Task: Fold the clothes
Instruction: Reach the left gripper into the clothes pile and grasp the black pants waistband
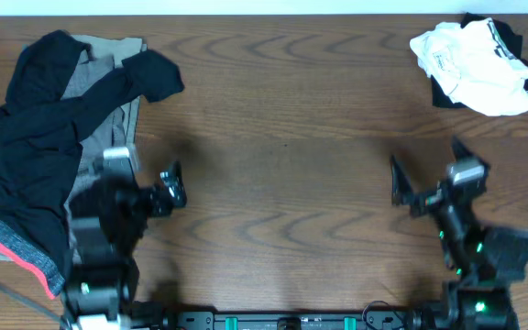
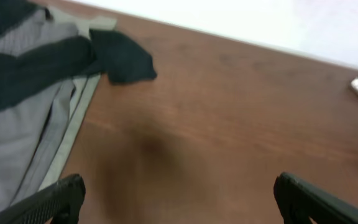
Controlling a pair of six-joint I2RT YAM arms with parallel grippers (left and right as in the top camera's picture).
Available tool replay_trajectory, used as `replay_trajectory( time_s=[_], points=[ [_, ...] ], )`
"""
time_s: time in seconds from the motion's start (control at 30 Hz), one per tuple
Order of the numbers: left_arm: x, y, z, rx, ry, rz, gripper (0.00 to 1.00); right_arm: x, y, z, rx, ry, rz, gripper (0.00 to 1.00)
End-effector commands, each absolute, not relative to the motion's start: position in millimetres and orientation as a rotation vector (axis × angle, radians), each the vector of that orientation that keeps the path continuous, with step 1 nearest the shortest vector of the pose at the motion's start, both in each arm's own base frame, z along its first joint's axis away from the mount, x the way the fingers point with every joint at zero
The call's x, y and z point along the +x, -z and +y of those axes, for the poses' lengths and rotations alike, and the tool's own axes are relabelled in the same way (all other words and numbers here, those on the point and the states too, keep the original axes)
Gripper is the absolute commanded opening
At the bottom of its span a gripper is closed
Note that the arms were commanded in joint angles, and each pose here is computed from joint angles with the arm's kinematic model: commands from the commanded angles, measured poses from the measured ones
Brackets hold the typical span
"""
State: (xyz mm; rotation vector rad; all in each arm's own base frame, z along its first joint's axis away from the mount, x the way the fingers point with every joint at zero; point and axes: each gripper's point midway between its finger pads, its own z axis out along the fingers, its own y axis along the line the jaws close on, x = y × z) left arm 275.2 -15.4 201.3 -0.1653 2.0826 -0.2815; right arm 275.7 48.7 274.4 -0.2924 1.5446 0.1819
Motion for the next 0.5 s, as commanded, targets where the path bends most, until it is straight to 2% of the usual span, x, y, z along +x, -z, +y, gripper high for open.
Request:
replay_trajectory(
  time_s=[0.0, 0.27, 0.47],
  points=[
    [293, -217, -16, -0.129, 0.27, 2.161, 0.98, 297, -297, 60, -0.332, -0.268, 1.594, 0.99],
    [318, -231, -14, -0.058, 0.237, 2.426, 0.98, 374, -308, 76, -0.394, -0.422, 1.82, 0.99],
    [338, -212, -13, -0.075, 0.249, 2.528, 0.98, 427, -283, 96, -0.523, -0.59, 1.969, 0.99]
  ],
)
